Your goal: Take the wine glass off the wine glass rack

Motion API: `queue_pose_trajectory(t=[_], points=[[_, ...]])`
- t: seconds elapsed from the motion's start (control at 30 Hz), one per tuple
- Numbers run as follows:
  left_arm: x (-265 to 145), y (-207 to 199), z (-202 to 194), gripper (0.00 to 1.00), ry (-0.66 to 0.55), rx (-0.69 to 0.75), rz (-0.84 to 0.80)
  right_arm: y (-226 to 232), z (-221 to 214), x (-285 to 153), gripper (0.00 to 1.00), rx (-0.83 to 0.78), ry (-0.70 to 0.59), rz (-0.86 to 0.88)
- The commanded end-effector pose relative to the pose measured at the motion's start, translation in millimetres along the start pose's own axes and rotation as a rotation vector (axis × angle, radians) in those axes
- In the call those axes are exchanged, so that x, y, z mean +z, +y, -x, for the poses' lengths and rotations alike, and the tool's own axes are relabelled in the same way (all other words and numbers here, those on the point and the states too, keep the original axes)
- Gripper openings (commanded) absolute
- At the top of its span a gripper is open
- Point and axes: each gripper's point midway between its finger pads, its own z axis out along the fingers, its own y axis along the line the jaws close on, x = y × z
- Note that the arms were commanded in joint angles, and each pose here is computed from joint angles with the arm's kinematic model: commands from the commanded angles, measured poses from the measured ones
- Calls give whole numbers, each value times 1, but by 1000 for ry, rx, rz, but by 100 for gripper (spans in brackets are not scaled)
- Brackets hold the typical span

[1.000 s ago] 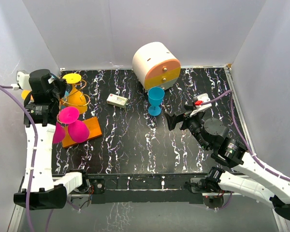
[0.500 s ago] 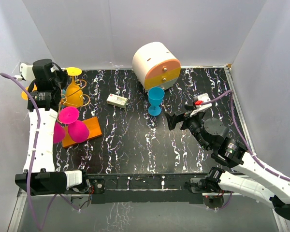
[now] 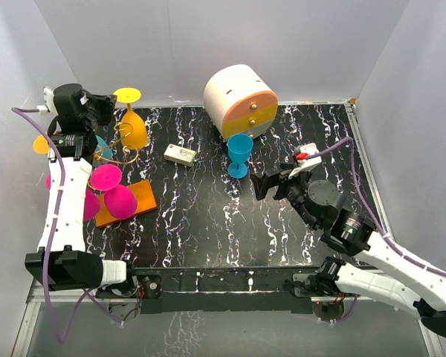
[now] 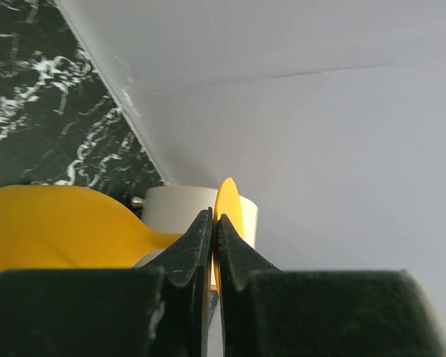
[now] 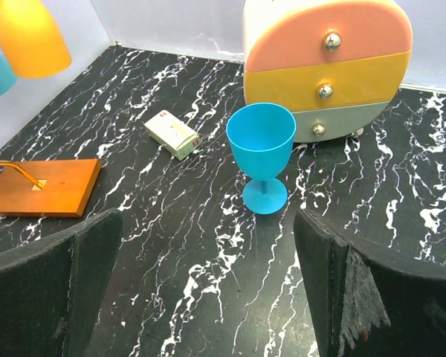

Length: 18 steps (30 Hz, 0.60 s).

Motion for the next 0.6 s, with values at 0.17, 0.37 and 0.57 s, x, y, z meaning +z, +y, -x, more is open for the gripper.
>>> queue_pose_trajectory(t=[0.17,0.37,0.57], points=[[-40,-81,-16,0,179,-112,-334,22,28,6,98,157,-35,49],[-74,-106,-35,0,334,-165,-499,56,41,19,98,251,-13,160],[-123,-131,-43,0,464,-229,-689,114,65,35,98,396,-30,390]])
